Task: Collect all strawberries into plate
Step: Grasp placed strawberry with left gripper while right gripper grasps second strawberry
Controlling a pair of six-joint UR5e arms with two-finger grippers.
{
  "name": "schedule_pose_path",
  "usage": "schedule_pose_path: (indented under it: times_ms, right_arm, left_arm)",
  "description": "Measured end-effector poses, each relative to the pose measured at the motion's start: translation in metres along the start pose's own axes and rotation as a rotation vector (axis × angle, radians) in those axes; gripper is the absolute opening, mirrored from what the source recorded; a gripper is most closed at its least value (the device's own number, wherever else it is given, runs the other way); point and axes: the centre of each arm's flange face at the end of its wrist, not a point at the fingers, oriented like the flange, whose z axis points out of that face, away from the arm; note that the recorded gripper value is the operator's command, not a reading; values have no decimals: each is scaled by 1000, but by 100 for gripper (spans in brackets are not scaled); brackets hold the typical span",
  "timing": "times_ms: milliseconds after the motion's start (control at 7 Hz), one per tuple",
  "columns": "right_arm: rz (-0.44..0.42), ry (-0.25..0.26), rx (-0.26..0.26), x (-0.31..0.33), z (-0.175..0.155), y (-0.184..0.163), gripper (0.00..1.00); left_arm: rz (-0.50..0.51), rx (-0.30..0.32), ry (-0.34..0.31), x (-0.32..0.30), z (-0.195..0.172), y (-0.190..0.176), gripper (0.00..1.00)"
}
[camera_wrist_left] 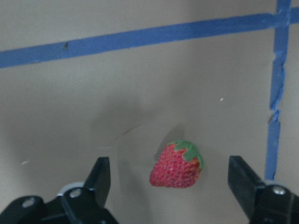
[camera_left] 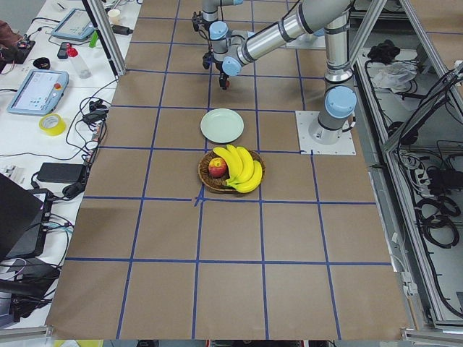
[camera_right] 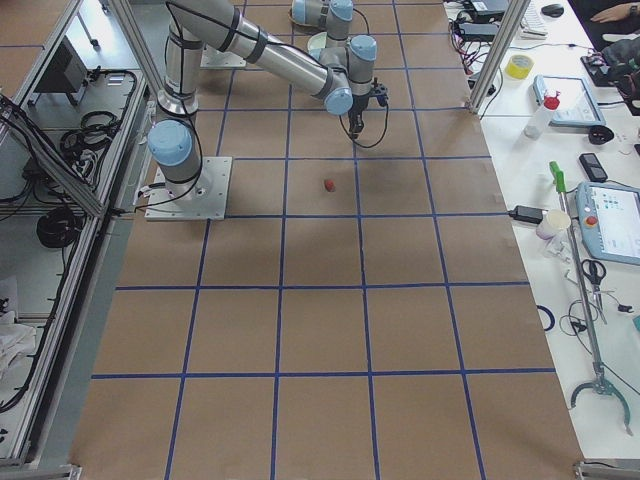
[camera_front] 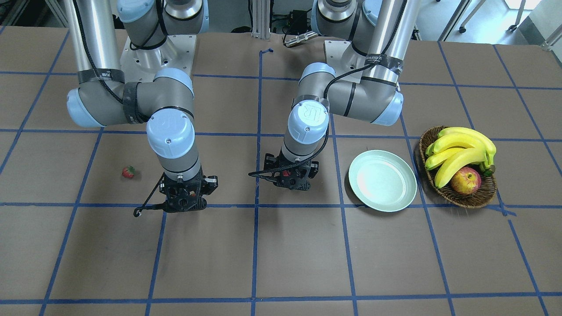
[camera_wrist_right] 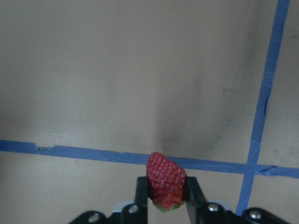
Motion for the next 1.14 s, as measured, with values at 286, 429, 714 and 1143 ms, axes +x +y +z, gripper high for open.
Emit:
schedule_pose_path:
  times_ms: [286, 429, 714, 1143]
  right_arm:
    - [105, -92, -2, -10, -10, 1, 0]
    - [150, -114, -5, -14, -12, 3, 0]
    - [209, -129, -15, -24, -13, 6, 0]
    - [266, -206, -32, -85, -16, 24, 0]
  left_arm:
    - [6, 1, -3, 1, 3, 0, 13]
    - [8, -1, -4, 1, 4, 1, 0]
    - [20, 8, -4, 0, -2, 1, 0]
    - [-33, 59, 4, -63, -48, -14, 0]
